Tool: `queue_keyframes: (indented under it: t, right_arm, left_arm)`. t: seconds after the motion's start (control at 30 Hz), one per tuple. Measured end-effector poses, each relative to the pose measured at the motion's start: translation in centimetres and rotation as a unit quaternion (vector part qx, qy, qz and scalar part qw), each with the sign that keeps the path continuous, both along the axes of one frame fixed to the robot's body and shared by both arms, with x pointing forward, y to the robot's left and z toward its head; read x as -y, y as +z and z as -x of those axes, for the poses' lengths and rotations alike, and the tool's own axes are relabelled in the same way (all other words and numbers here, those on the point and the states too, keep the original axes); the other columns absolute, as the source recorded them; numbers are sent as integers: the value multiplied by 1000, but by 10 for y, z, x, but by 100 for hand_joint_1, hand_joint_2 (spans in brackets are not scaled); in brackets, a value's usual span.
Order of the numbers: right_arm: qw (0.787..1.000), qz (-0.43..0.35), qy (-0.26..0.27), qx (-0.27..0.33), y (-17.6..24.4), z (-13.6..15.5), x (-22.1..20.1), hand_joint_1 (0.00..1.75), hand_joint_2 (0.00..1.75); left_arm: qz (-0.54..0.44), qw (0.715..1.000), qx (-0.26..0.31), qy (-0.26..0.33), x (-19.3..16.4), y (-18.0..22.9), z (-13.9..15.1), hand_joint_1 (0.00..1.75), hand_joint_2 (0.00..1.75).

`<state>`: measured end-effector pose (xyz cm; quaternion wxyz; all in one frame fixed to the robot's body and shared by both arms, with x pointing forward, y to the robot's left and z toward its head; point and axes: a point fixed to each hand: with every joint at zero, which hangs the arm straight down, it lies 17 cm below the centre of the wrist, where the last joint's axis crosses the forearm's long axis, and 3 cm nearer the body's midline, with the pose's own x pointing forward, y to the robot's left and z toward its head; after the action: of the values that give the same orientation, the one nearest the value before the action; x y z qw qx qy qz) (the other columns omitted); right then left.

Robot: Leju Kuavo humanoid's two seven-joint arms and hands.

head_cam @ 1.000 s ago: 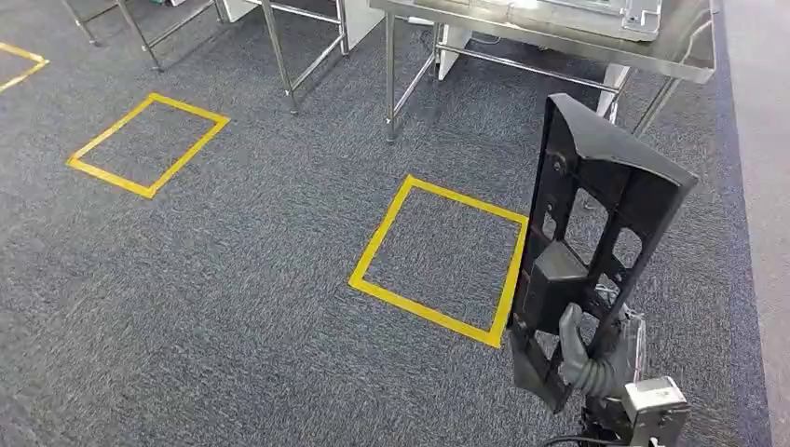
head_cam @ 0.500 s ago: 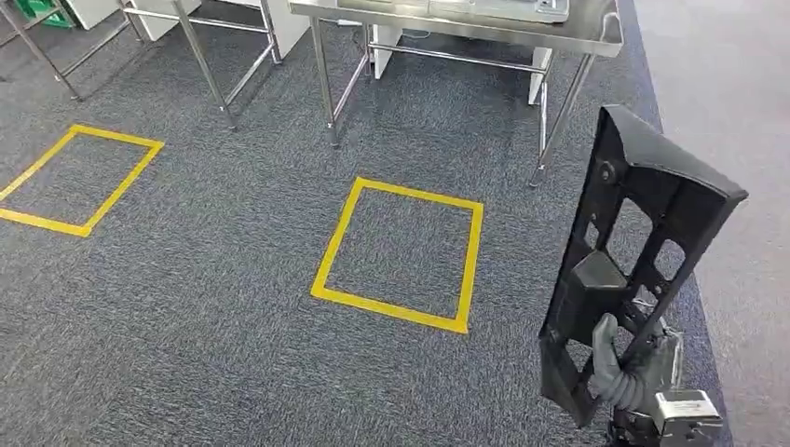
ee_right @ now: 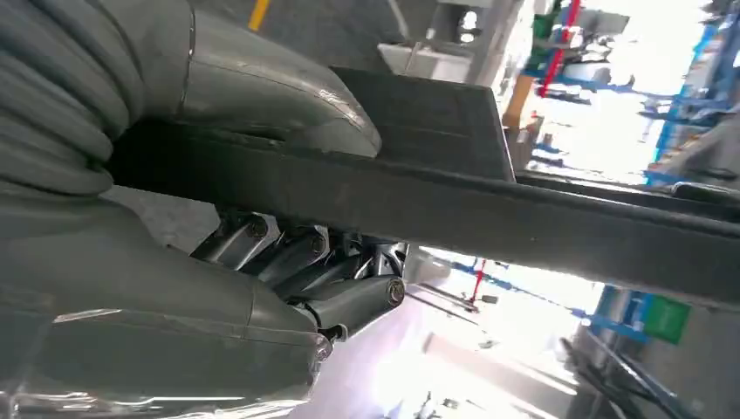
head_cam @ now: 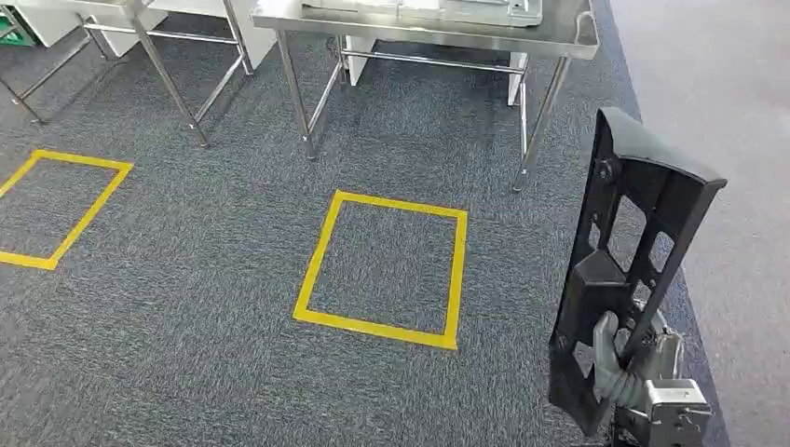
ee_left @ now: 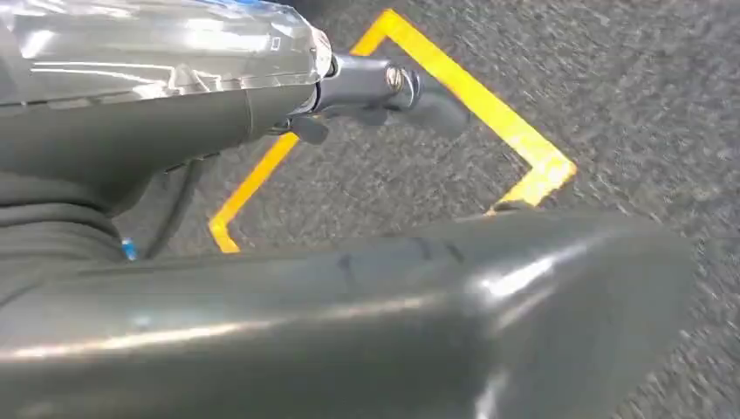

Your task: Take the parts from the cabinet and place them on the table.

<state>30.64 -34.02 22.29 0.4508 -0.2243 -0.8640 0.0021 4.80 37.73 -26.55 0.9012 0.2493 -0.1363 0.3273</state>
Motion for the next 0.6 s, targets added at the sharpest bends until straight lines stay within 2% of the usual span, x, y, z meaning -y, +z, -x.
queue_keyframes:
  t: [0.3,0.47,0.6]
  right_arm:
    - [1000,2,-12,-17,0,-7,8,175,175]
    - [999,7,-11,-51,-12,-25,19,175,175]
    - [999,15,-13,-44,-5,-31,26,175,175]
  left_arm:
    - [12,1000,-3,-10,12,-2,2,0,0]
    - [14,1000,-3,-21,16,-2,0,0,0]
    - [14,1000,7,-25,16,-1,-15,0,0]
